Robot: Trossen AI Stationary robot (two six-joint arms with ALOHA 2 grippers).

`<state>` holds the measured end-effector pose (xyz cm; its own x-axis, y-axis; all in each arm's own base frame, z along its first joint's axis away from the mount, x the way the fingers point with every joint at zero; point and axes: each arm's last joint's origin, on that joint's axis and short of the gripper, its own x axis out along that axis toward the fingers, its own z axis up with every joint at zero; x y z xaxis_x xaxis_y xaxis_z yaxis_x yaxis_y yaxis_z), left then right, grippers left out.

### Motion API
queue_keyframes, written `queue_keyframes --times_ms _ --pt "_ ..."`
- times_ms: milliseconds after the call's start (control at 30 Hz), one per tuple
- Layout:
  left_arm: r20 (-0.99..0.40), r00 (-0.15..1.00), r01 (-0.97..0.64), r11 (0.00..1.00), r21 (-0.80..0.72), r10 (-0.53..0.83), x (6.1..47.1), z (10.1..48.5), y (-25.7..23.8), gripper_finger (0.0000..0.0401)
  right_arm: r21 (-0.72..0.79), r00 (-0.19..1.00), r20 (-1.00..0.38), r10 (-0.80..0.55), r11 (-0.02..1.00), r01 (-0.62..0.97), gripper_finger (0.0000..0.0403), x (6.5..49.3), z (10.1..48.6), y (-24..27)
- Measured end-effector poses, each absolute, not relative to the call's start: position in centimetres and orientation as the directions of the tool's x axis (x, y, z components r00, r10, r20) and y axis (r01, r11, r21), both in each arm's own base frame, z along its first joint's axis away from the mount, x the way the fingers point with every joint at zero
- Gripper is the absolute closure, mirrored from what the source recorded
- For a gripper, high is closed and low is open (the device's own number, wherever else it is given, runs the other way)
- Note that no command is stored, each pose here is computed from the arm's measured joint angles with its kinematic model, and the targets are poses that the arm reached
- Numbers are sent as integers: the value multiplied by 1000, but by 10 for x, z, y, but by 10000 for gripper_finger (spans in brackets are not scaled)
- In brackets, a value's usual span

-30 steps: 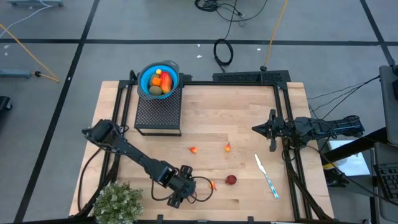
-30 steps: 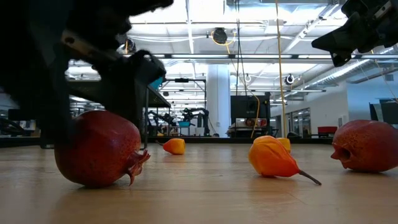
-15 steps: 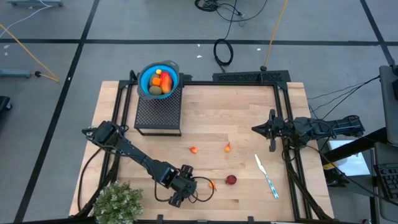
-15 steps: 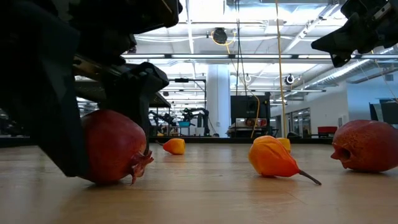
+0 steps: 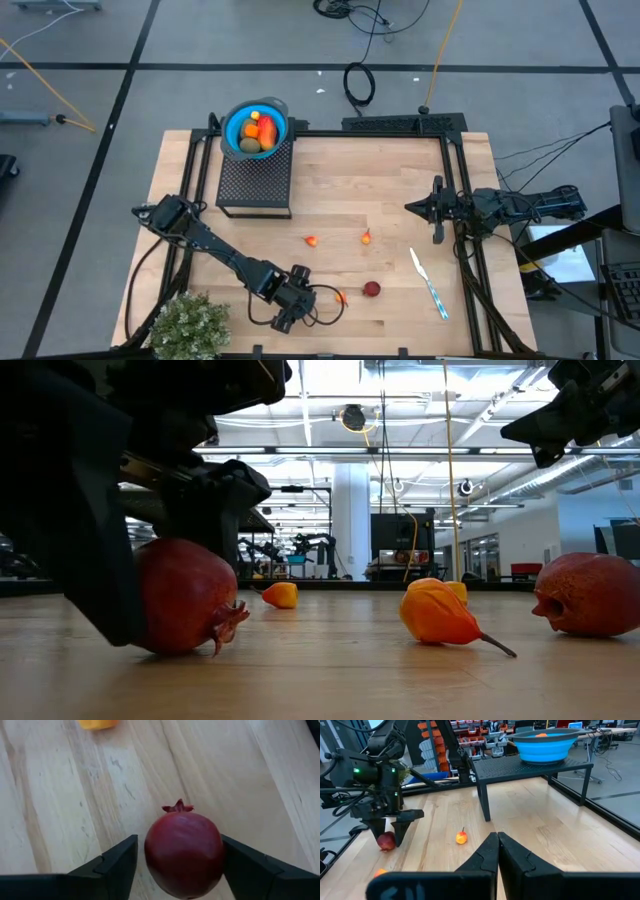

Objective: Pick & Place Fruit
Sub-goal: Put the left pomegranate into the blue strainer bowl on the shelf

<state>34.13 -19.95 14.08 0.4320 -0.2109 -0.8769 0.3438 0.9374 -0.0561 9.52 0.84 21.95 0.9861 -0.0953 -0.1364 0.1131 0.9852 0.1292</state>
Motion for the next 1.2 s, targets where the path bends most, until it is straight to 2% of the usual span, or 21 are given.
queue_keyframes --times_ms 167,267,567,833,1033,1200 --pt "-877 428 346 936 -63 -218 341 141 -200 196 129 986 -136 -95 985 113 403 95 220 8" --pt "-875 431 348 935 -66 -222 341 141 -200 214 129 986 -136 -95 985 113 403 95 220 8" --pt "-832 519 278 959 -53 -196 344 170 -187 212 129 986 -136 -95 985 113 403 95 220 8" --pt "-745 641 125 983 -133 -182 343 222 -159 215 130 986 -136 -95 985 113 403 95 220 8" --pt "-586 784 55 963 -263 -205 337 275 -138 216 129 986 -136 -96 985 113 403 95 220 8" --pt "-323 911 134 927 -350 -254 334 321 -132 216 132 986 -135 -95 985 113 403 95 220 8"
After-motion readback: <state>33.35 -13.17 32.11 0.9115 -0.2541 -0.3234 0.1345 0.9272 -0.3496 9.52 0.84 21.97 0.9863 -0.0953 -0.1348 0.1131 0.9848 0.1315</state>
